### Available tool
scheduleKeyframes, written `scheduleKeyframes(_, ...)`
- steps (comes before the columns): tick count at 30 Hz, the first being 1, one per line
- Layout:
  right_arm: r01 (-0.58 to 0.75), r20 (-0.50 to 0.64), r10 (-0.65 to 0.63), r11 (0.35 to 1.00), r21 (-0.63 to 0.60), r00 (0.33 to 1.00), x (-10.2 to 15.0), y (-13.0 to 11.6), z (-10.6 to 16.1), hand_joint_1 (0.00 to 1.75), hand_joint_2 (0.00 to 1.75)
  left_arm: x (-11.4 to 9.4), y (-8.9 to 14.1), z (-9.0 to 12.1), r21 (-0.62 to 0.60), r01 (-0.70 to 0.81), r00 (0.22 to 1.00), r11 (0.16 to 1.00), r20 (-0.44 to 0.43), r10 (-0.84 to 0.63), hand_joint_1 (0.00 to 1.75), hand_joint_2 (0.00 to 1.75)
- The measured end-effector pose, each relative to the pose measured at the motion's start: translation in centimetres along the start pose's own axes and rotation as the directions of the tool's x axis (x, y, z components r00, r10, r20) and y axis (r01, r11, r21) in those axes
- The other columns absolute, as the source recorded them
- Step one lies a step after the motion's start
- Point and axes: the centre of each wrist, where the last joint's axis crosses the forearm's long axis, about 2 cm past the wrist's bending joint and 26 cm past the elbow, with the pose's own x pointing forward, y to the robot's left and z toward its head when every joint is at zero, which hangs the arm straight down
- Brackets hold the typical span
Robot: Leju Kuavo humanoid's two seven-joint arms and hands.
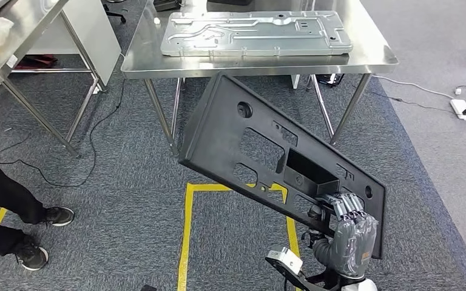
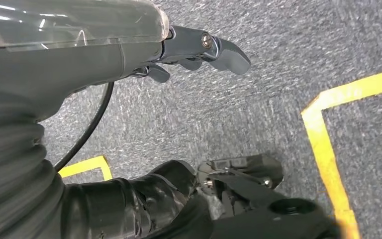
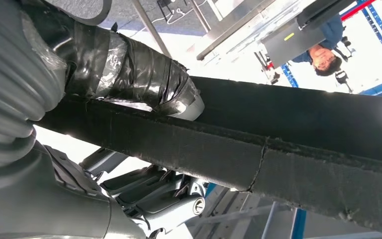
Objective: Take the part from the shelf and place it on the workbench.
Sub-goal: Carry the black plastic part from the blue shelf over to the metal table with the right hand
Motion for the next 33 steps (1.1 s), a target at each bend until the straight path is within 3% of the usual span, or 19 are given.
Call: scheduleKeyframes(33, 0.062, -0.029, -0.061, 0.998, 0.007, 0.998, 0.62, 0.35, 0.5, 1.75, 1.75, 0.01, -0.03, 0.03, 0.033, 0.008, 1.0, 0.999, -0.02, -0.007, 0.0, 1.75)
